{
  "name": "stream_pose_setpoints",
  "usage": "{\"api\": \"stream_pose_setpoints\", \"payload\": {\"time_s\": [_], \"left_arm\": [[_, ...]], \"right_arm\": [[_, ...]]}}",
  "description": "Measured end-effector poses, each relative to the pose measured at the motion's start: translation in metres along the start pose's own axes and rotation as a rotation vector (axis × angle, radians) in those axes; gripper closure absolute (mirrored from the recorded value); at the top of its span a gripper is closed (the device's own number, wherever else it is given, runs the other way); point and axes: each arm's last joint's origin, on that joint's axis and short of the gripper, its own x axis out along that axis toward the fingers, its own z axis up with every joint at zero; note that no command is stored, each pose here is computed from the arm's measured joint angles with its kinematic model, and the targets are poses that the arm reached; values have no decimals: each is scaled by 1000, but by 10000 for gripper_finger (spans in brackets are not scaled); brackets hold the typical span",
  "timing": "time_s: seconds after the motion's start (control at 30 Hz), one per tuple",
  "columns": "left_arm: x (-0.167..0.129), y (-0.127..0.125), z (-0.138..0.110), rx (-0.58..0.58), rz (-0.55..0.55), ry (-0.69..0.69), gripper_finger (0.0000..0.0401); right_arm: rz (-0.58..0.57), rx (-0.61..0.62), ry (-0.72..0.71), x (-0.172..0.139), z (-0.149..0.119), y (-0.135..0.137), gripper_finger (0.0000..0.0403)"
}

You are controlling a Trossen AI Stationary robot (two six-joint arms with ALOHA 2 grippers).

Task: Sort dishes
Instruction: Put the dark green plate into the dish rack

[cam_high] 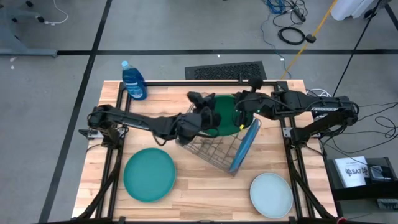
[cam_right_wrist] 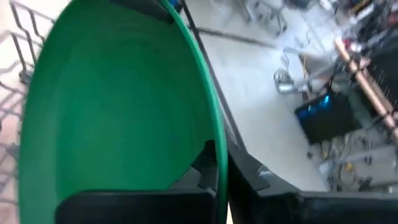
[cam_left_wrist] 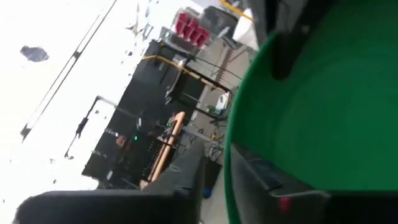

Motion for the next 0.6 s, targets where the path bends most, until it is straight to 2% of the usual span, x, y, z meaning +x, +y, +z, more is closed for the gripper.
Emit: {"api": "stream_pose_setpoints", "payload": {"time_s": [0.1, 0.17, 0.3, 0.37, 0.43, 0.53, 0.6], "left_arm": [[-17, 5, 4, -50, 1, -3, 284], [-32, 12, 7, -44, 2, 1, 266], [-59, 23, 6, -66, -17, 6, 252], [-70, 31, 1, -132, -69, -13, 251], [-80, 46, -6, -255, -170, -54, 250], [-90, 61, -17, -423, -428, -107, 251], [-90, 62, -22, -475, -558, -114, 251]], "right_arm": [[-1, -82, -7, 0, 1, 0, 400], [9, -181, 24, 1, -4, 1, 400], [12, -321, 14, -4, -4, -1, 400], [21, -415, 5, -9, -6, -2, 400], [62, -469, -45, -14, -4, -2, 400], [135, -529, -137, -26, -3, -3, 400], [199, -560, -197, -33, -3, -3, 400]]}}
